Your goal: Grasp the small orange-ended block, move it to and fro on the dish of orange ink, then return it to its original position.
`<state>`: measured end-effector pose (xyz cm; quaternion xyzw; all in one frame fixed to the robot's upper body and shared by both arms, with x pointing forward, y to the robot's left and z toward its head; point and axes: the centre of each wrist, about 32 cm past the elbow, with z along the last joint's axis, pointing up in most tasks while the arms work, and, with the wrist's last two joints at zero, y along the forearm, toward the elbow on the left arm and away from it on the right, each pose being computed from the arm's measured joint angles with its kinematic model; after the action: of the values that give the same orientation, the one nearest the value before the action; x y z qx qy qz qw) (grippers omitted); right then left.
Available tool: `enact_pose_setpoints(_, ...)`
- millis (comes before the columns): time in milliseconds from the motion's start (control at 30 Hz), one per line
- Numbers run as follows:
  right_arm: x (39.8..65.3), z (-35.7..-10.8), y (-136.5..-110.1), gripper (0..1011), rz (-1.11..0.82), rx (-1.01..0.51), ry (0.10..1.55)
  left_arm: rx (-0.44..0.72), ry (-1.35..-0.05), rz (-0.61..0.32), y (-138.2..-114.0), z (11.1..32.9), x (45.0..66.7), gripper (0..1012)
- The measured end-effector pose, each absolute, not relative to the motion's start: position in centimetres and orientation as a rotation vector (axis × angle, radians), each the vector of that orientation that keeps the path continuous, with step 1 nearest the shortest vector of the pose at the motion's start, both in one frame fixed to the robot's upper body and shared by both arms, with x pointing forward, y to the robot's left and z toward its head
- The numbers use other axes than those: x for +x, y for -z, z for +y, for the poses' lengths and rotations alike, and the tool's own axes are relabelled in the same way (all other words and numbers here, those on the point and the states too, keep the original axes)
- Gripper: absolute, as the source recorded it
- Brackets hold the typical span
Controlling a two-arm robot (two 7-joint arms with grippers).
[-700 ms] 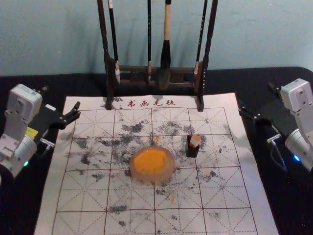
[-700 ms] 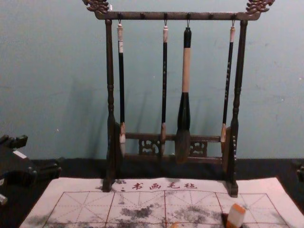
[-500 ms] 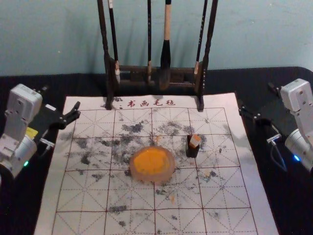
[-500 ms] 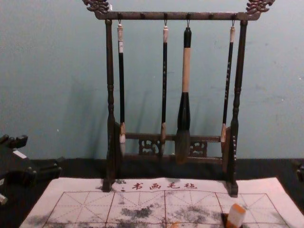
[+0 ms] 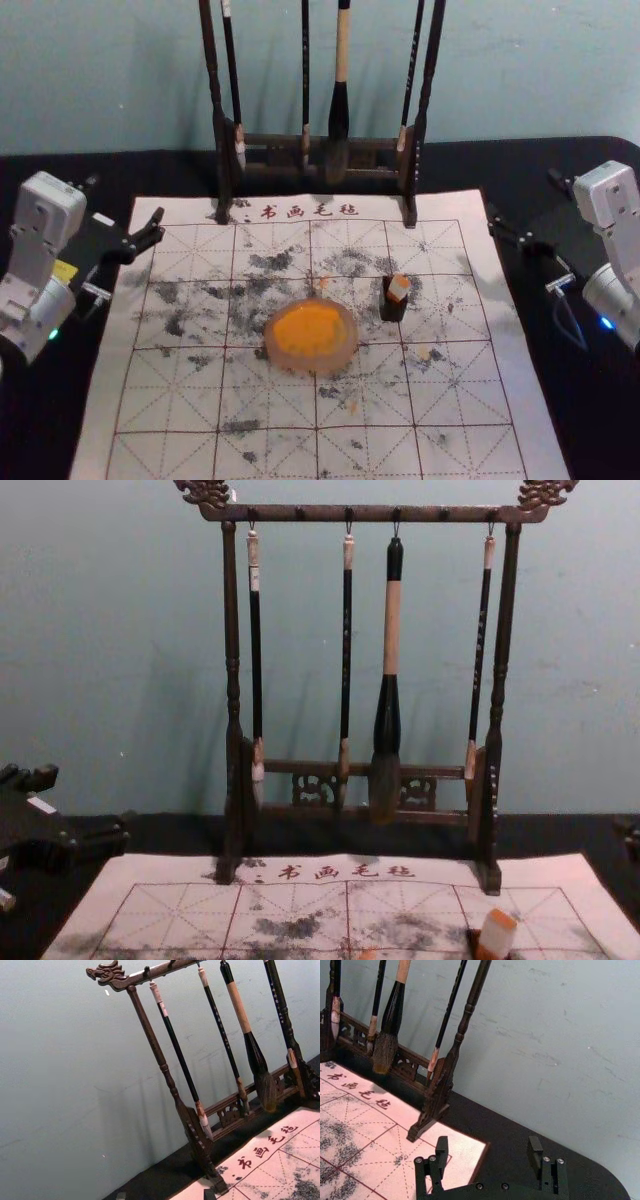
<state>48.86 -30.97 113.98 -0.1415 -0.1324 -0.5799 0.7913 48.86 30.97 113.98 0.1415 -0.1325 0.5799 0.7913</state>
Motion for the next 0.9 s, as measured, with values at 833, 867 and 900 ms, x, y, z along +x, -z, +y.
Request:
enact_pose_setpoints(833,48.86,-30.96,-113.97,1002,-0.285,-0.305,1.248,0.304,-1.248,-0.285,-113.98,30.97,48.86,1001)
enact_pose_setpoints(867,48.86,-30.97,-113.98,1002,-0.285,-0.304,1.248,0.305,-1.248,-0.285,-113.98,30.97,48.86,1001)
enact_pose_setpoints(900,48.86,-30.97,-113.98,1002,-0.285,-0.304,1.248,0.304,-1.248,-0.285,-113.98,30.97,48.86,1001)
